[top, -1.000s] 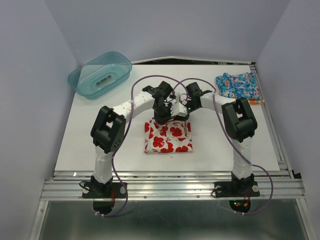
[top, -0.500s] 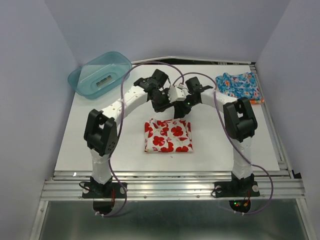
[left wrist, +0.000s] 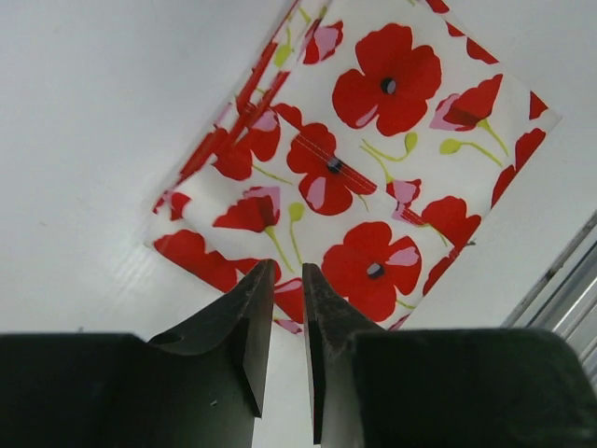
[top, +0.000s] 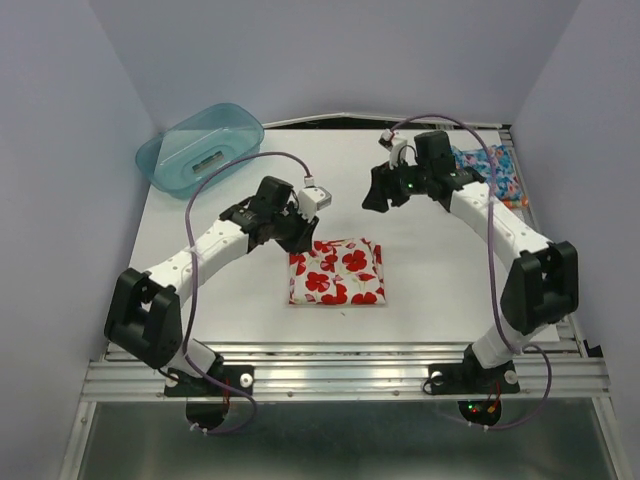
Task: Fold and stack the skirts
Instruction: Fold the skirt
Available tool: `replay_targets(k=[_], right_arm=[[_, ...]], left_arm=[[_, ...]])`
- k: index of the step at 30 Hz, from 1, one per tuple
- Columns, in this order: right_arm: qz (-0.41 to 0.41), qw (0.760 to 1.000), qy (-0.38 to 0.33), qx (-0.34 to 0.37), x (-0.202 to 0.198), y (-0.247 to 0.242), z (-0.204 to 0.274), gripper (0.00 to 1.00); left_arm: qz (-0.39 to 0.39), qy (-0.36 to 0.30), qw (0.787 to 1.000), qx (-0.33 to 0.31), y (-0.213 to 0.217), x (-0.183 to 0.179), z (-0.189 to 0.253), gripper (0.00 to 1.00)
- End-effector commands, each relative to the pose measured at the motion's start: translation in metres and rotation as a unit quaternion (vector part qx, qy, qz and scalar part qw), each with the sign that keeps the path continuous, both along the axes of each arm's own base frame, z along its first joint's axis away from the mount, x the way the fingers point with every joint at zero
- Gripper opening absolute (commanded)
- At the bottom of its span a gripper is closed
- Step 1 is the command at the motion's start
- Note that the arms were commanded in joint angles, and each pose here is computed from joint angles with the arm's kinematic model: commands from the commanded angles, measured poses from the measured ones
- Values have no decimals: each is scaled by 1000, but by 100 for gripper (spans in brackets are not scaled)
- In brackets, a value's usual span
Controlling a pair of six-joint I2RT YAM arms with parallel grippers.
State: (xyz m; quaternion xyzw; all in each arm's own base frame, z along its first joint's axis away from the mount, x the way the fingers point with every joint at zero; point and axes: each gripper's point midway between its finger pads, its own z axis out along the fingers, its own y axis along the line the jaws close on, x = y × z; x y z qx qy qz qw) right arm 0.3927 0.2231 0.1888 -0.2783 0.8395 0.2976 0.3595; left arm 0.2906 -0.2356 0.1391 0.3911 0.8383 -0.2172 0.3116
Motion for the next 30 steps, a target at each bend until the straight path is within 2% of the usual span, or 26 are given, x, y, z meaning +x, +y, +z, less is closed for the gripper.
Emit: replay_targets(k=[1,2,5,9,12,19,26,30], right_arm=[[34,990,102,91,-64,28,-7,66],[50,984,131,113,-79,32,-11,65],[69,974,179,120,-110,35,-40,65],[61,968,215,115,-128,30,-73,65],[45,970,227,76,-126,21,-106,64],[-8,977,213,-4,-87,9,-151,61],[-42,982,176,-50,-45,-2,-164,61],[-74,984,150,-58,-8,-17,-160,60]], left_arm=[[64,-8,993,-100,-18,8,19,30],[65,6,993,-101,-18,4,10,30],[88,55,989,-101,-17,3,-18,29],[126,66,986,-87,-5,20,-45,26],[141,103,982,-70,1,24,-73,25],[157,133,978,-39,8,39,-101,25],[169,90,982,-7,22,78,-100,25],[166,41,985,-7,20,106,-72,25]])
